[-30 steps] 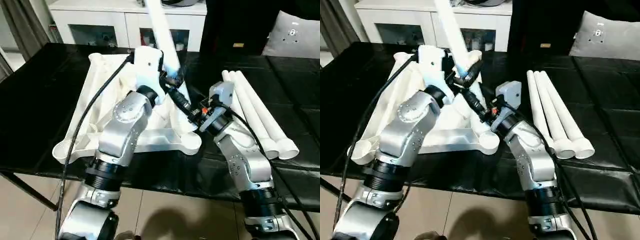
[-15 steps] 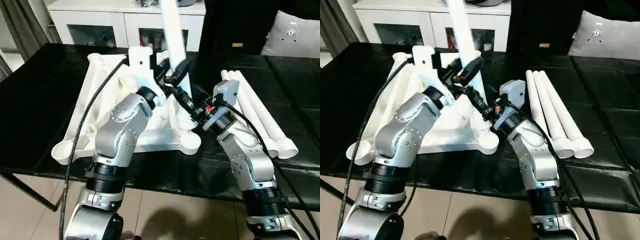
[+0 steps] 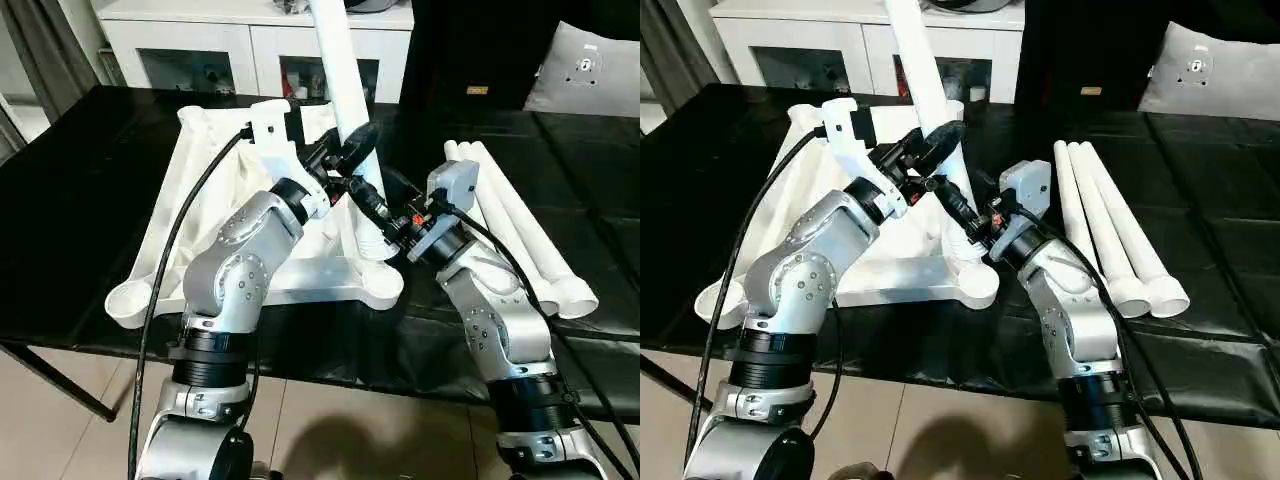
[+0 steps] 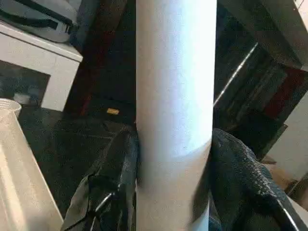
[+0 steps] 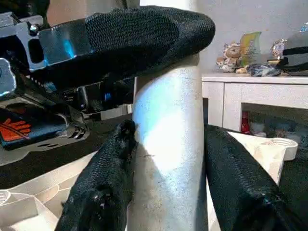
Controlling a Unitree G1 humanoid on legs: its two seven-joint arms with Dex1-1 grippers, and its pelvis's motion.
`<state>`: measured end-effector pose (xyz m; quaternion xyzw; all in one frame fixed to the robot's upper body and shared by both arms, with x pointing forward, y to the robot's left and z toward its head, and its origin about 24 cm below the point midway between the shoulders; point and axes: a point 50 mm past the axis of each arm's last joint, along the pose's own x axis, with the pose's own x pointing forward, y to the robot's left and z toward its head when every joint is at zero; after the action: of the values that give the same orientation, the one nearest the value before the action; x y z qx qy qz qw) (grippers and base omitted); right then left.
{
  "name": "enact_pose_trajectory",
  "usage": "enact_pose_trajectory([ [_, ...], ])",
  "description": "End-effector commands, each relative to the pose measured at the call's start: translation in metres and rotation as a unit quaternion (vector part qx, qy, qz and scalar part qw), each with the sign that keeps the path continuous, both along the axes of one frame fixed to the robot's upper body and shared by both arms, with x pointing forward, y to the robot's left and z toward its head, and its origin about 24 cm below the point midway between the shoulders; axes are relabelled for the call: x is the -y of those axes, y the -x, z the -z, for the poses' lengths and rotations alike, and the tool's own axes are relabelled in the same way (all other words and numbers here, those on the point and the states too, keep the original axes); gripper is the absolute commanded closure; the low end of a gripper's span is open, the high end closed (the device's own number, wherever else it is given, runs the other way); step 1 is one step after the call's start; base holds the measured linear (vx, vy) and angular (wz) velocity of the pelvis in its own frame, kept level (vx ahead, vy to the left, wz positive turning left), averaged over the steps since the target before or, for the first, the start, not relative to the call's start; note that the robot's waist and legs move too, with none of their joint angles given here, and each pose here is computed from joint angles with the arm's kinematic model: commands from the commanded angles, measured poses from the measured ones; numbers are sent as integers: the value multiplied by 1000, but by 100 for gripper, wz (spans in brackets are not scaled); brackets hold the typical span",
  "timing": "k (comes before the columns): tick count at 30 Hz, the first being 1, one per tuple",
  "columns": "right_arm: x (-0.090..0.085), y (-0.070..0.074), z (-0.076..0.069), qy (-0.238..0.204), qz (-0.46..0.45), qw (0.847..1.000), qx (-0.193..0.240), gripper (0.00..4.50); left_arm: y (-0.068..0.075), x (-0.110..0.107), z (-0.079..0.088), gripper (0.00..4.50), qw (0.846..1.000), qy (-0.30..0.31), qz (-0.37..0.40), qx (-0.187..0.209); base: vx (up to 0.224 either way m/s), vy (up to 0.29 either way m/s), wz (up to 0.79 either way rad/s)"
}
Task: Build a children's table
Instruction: Pick table leg
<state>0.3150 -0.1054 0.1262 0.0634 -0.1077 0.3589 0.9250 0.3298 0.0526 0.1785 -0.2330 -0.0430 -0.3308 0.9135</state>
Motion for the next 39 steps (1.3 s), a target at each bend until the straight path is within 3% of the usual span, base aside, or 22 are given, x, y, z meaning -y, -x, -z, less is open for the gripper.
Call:
enact_pose_trajectory([
  [1, -6, -3, -5, 6, -4, 1000, 10, 233, -2, 2, -3, 265, 1000, -19, -13, 7, 0, 0, 0],
  [9, 1, -1, -9, -34, -39, 999, -10, 144, -11, -12, -6, 265, 998, -42, -33, 14, 0, 0, 0],
  [11, 9, 0, -13, -75, -41, 996, -35, 133, -12, -15, -6, 265, 998, -48, -27, 15, 0, 0, 0],
  [14, 20, 3, -17, -104, -64, 991, -56, 110, -13, -18, -5, 266, 998, -53, -19, 14, 0, 0, 0],
  [18, 44, 5, -22, -118, -69, 989, -64, 78, -12, -22, -5, 266, 999, -48, 16, 8, 0, 0, 0],
  [21, 53, 5, -21, -109, -66, 989, -76, 56, -9, -22, -4, 266, 997, -55, 46, 10, 0, 0, 0],
  [26, 63, 18, -11, -23, -121, 985, -123, 22, 1, -22, -9, 266, 991, -33, 130, 26, 0, 0, 0],
  [31, 67, 25, -15, -22, -161, 978, -130, 22, 10, -22, -16, 266, 979, -16, 197, 44, 0, 0, 0],
  [36, 63, 34, -19, -11, -223, 966, -130, 22, 18, -20, -18, 266, 963, -49, 254, 73, 0, 0, 0],
  [39, 53, 39, -19, -4, -272, 953, -136, 58, 24, -15, -17, 266, 952, -65, 288, 86, 0, 0, 0],
])
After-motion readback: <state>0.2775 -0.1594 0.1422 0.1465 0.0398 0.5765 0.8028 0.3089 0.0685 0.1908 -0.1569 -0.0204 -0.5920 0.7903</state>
